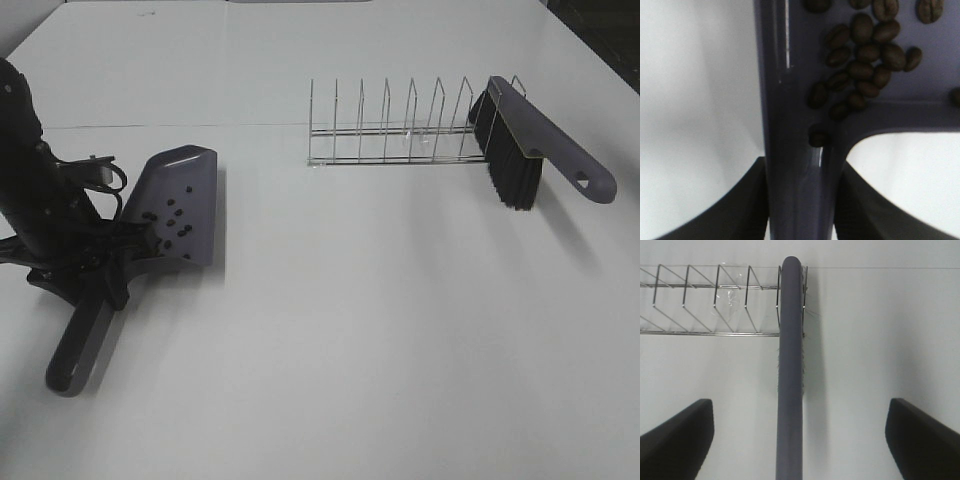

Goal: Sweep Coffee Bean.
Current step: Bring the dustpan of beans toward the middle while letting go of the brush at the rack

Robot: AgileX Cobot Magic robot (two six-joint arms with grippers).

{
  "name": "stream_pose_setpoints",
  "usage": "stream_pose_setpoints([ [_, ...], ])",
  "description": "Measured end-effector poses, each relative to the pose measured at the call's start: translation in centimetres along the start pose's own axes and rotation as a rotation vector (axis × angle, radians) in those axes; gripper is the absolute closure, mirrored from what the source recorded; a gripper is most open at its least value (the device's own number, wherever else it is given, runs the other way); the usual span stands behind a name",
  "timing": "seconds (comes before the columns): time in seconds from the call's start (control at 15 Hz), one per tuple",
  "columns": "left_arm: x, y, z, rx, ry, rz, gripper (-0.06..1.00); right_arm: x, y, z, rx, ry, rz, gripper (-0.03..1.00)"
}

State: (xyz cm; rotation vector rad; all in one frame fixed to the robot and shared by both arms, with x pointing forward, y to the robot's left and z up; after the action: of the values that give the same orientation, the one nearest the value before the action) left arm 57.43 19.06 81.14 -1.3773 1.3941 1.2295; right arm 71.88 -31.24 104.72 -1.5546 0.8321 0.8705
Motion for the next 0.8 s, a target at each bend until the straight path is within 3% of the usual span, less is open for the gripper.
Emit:
stream_pose_setpoints([
  [0.27,0.0,-1.3,-0.2,-0.005,0.012,-0.074,0.64,-5.3,4.6,1.3,0.0,-0.052,0.015,0.18],
  [0.47,-0.2,-2.3,-0.3,-0.006,0.019,-0.136,0.64,-7.4,10.8,2.1,-0.012,-0.06,0.066,0.18],
  [0.6,-0.2,-2.5,-0.4,-0.013,0.026,-0.144,0.64,-9.0,13.7,2.4,-0.013,-0.049,-0.008,0.18],
  [0.67,-0.2,-2.5,-0.5,-0.017,0.031,-0.147,0.64,-9.8,17.4,3.0,-0.012,-0.044,-0.043,0.18],
  [0.8,0.8,-2.4,-0.3,-0.024,0.025,-0.122,0.64,-10.5,21.4,3.6,-0.007,-0.047,-0.063,0.18],
])
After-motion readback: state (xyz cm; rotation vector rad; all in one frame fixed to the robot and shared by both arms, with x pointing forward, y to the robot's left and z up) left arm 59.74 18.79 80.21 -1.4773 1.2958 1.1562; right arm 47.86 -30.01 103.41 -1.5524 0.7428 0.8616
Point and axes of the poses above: a point on each arm's last joint axis where the gripper is mounted, x pointing out along that axis toward the gripper, z along the wrist's bending axis when the last joint is at zero, y = z × x, the point moved 8 cm from there along x, pointing out along that axis toward the gripper, and after that the axes turned 7 degrees about -x, right-handed, at the moved point
